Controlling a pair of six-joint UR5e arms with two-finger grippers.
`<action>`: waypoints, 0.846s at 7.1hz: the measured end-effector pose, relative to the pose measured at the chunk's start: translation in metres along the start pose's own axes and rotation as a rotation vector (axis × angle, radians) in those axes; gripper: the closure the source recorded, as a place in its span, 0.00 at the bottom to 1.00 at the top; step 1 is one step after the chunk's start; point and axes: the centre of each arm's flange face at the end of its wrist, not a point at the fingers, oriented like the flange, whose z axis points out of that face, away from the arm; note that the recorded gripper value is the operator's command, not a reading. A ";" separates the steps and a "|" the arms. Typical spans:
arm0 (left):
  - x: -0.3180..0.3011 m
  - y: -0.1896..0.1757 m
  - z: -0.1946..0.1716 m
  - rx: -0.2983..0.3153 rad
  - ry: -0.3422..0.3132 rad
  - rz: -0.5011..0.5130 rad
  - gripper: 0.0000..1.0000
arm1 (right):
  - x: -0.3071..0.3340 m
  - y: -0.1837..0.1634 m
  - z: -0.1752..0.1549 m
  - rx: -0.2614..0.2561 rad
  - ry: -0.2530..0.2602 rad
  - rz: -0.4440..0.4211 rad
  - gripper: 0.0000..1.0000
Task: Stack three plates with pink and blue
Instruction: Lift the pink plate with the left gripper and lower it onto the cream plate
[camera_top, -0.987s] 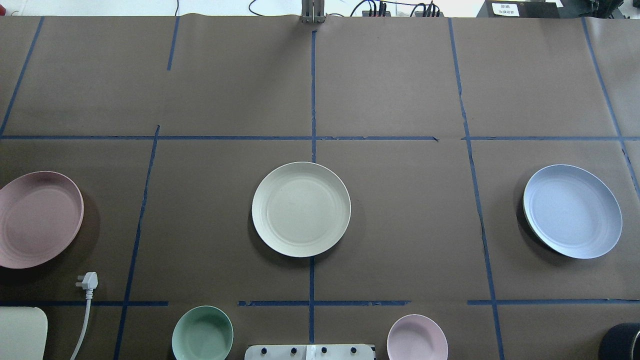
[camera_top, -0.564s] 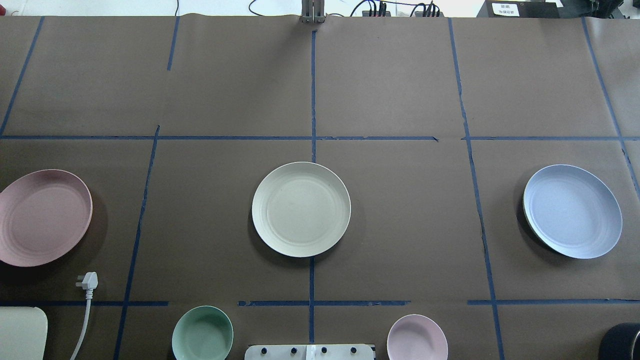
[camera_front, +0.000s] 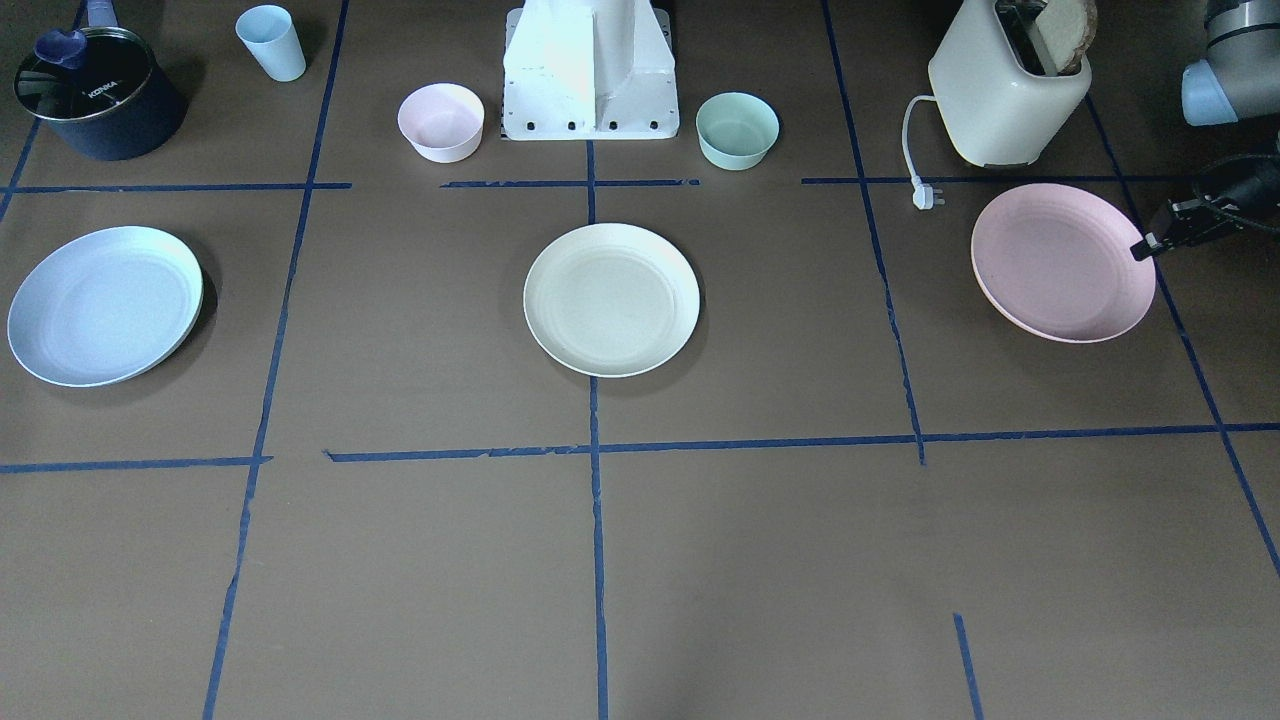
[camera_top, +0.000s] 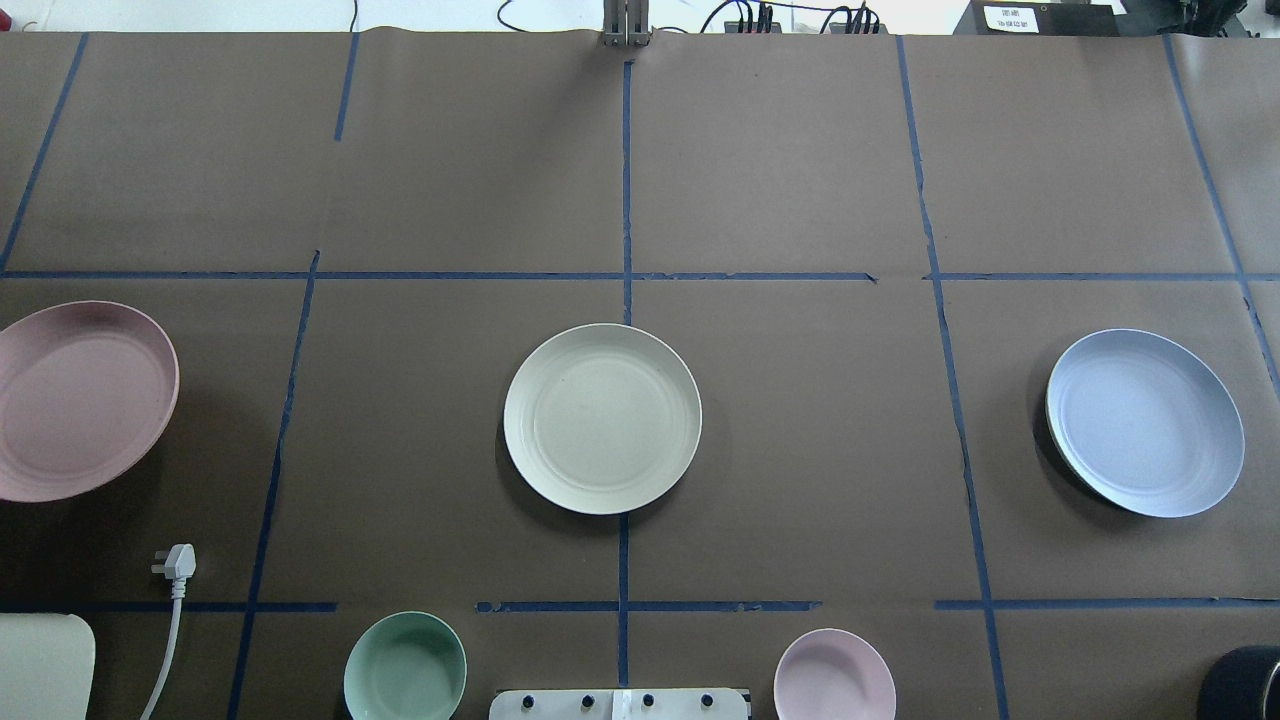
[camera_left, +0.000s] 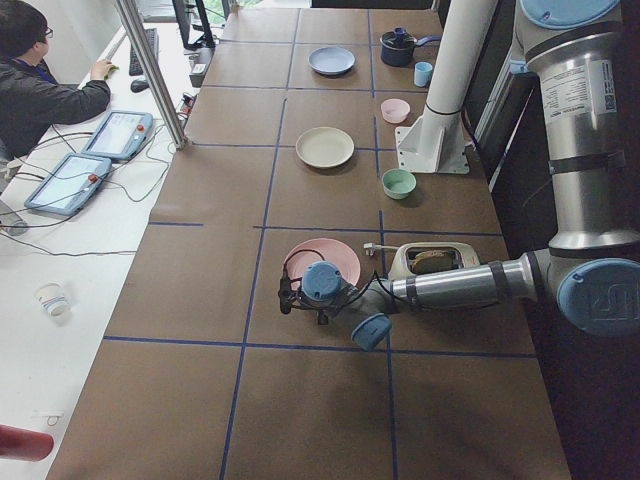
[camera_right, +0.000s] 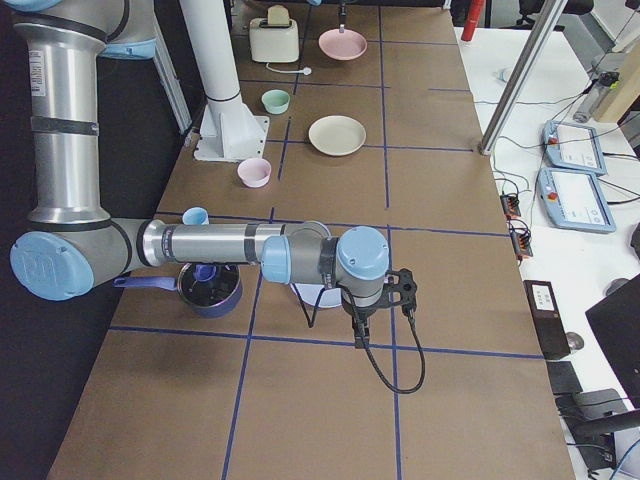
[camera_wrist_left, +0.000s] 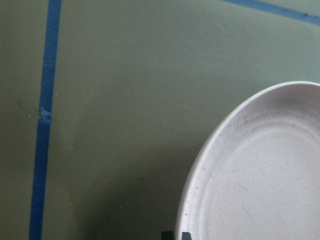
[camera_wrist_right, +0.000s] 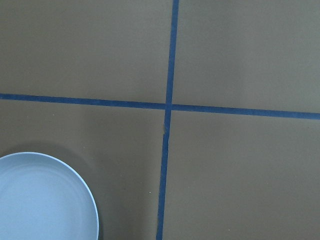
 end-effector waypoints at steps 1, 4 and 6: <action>0.044 -0.019 -0.014 0.009 0.006 -0.018 1.00 | -0.003 -0.001 -0.001 0.003 -0.002 -0.007 0.00; 0.203 -0.035 -0.004 0.029 0.033 -0.136 1.00 | -0.007 0.000 0.005 -0.008 -0.022 -0.010 0.00; 0.305 0.005 0.053 0.038 0.038 -0.199 1.00 | -0.010 0.000 0.006 -0.008 -0.057 -0.003 0.00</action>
